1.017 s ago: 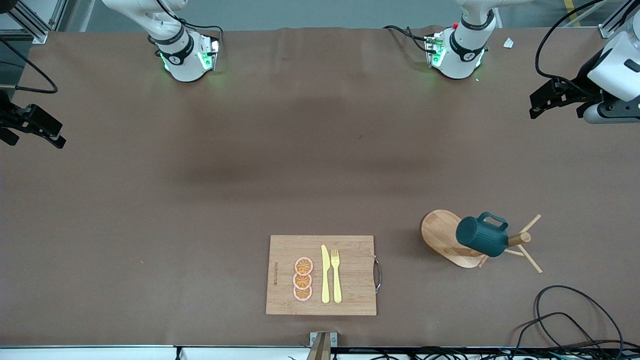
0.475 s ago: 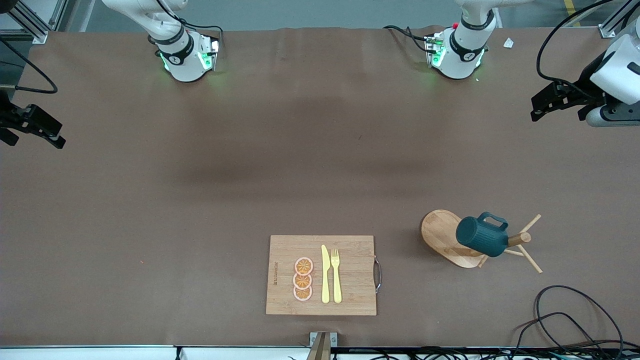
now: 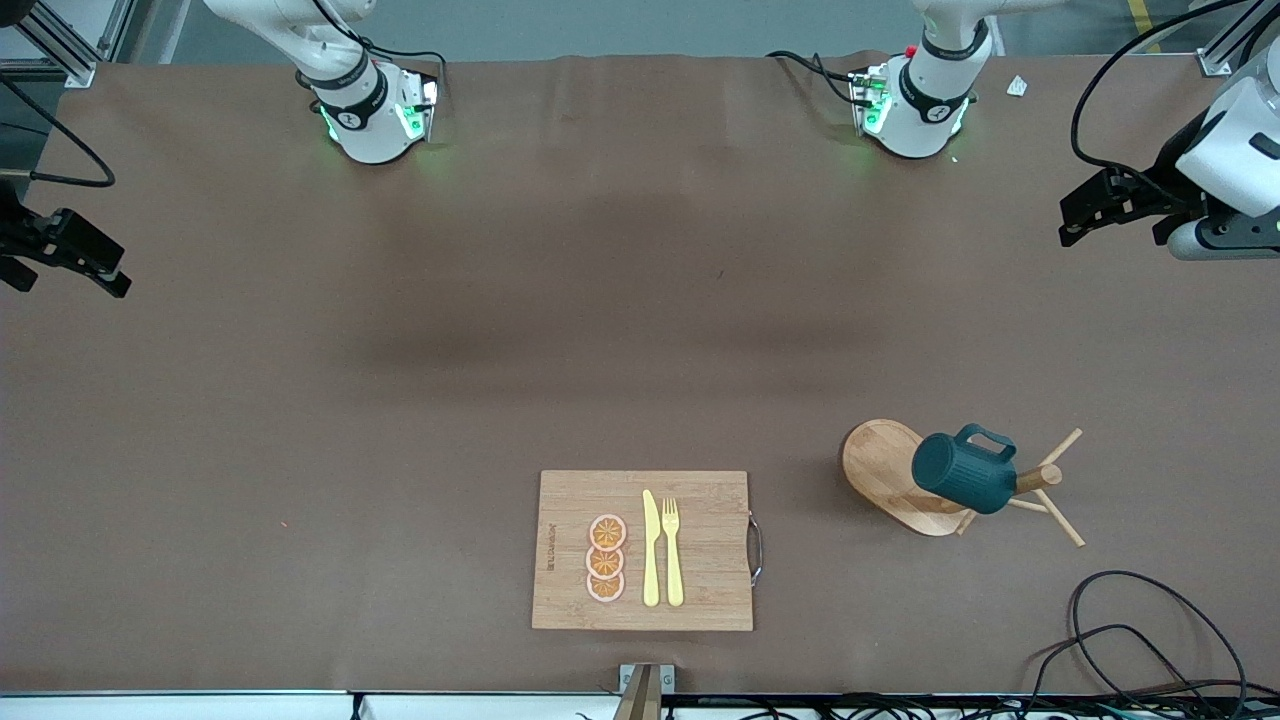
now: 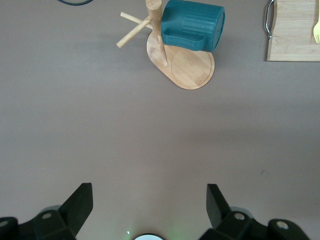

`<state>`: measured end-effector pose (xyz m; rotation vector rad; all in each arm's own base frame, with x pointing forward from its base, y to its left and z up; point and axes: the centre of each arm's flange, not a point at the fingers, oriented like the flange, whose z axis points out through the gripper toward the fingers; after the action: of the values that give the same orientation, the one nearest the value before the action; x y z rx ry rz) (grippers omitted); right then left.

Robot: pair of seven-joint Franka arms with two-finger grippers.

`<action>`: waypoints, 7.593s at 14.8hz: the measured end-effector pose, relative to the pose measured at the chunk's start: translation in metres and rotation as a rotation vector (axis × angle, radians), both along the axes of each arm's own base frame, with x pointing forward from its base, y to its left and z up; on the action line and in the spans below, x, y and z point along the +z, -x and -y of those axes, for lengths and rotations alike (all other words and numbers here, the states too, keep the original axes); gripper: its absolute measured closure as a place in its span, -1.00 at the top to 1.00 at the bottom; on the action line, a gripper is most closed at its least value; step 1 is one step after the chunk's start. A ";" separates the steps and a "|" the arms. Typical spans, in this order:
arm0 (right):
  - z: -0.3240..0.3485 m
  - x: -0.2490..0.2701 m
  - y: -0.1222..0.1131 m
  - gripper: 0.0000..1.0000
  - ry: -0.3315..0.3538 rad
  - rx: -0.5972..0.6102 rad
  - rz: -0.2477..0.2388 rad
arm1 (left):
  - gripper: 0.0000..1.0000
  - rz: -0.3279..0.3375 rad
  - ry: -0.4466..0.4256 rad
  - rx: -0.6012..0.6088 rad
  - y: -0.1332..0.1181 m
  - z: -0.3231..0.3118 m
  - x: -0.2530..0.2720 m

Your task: Transfer cup from left to right arm and place

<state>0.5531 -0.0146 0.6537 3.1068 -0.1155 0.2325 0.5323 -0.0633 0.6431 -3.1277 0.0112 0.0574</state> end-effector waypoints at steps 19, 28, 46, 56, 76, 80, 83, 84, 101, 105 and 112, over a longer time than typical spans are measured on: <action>0.000 0.000 0.000 1.00 0.000 0.001 0.000 | 1.00 -0.006 -0.001 0.019 0.002 -0.010 0.006; 0.000 0.000 0.000 1.00 0.000 0.001 0.000 | 1.00 -0.018 0.001 0.017 -0.005 -0.010 -0.004; -0.002 0.001 -0.002 1.00 0.002 0.008 0.015 | 1.00 0.051 0.340 0.827 -0.097 0.016 -0.067; -0.002 0.001 -0.002 1.00 0.002 0.008 0.015 | 1.00 0.018 0.330 0.975 -0.120 -0.015 -0.101; -0.002 0.000 -0.002 1.00 0.001 0.008 0.012 | 1.00 0.003 0.354 1.472 -0.130 -0.014 -0.223; -0.002 0.000 -0.002 1.00 0.001 0.008 0.012 | 1.00 0.030 0.378 1.449 -0.131 0.003 -0.227; -0.002 0.000 -0.002 1.00 0.001 0.008 0.012 | 1.00 0.038 0.381 1.433 -0.134 0.004 -0.242; -0.002 0.000 -0.002 1.00 0.001 0.008 0.012 | 1.00 0.037 0.379 1.433 -0.136 0.003 -0.247; 0.000 -0.001 -0.002 1.00 0.001 0.005 0.010 | 0.67 0.028 0.389 1.429 -0.144 0.009 -0.258; 0.000 -0.001 -0.002 1.00 0.001 0.004 0.010 | 0.67 0.036 0.440 1.367 -0.148 0.043 -0.219; 0.000 -0.001 -0.002 1.00 0.001 0.004 0.013 | 0.67 0.112 0.333 1.068 -0.110 0.145 -0.133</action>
<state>0.5550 -0.0147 0.6526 3.1053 -0.1091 0.2521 0.6422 -0.2086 0.5096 -2.9841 -1.7585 -0.1216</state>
